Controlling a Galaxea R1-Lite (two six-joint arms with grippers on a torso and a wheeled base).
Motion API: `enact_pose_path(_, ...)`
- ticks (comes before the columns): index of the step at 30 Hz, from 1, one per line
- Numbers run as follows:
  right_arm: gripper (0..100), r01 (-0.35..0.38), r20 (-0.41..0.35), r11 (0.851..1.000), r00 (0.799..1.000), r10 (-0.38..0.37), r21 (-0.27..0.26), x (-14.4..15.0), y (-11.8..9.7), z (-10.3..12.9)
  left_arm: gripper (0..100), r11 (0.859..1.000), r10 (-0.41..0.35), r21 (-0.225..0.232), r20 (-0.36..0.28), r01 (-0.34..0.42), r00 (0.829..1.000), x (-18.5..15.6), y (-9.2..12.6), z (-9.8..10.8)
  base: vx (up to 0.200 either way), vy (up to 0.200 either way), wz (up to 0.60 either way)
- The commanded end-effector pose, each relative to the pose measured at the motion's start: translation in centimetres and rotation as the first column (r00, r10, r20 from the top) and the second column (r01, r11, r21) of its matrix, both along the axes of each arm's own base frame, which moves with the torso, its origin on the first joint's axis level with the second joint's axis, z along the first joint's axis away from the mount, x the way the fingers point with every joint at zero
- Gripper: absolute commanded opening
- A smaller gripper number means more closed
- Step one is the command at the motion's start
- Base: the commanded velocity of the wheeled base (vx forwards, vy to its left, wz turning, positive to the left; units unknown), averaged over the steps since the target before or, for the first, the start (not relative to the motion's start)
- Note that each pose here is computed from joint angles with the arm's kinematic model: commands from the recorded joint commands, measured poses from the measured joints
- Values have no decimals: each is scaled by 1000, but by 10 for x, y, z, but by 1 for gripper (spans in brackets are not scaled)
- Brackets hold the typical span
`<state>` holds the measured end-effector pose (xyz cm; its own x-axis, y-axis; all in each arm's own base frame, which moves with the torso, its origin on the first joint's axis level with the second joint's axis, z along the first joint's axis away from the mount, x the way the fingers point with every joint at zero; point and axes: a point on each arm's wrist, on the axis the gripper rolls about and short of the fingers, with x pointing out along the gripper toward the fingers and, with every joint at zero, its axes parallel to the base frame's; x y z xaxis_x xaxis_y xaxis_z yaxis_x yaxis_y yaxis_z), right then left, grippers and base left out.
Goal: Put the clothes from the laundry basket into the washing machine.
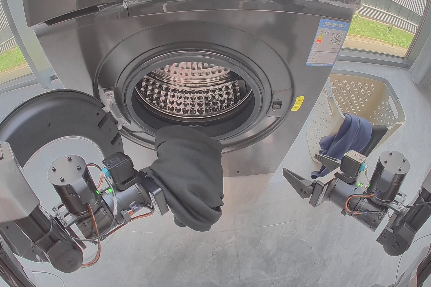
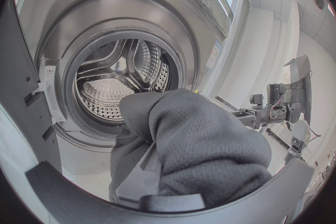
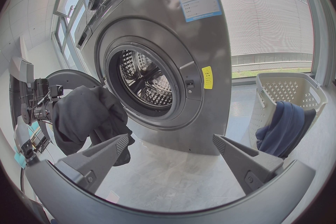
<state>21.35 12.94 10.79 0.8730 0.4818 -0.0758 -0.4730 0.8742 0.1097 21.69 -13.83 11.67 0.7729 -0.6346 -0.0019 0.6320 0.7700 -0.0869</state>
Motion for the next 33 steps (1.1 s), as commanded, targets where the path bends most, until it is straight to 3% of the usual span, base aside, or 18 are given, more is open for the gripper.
enact_pose_path(1,100,-5,1,1000,1000,5,0,-1,1,0,0,1000,-3,7,-4,3,1000,1,-1,-2,0,0,0)
enact_pose_path(9,100,-63,18,998,998,63,13,-10,13,5,0,1000,-29,2,22,29,999,4,-17,0,0,0,0)
enact_pose_path(13,100,-84,15,996,996,84,10,-13,18,4,0,998,28,-58,99,-22,995,41,-42,10,0,0,0)
enact_pose_path(18,100,-94,14,996,996,93,11,-16,20,4,0,996,64,-64,103,-57,993,77,-60,-7,0,0,0)
enact_pose_path(24,100,-95,18,995,995,95,16,-18,20,6,0,991,118,-75,115,-110,986,110,-59,-10,0,0,0)
enact_pose_path(33,100,-98,22,995,995,98,18,-17,20,7,0,990,122,-76,86,-116,989,120,-62,-6,0,0,0)
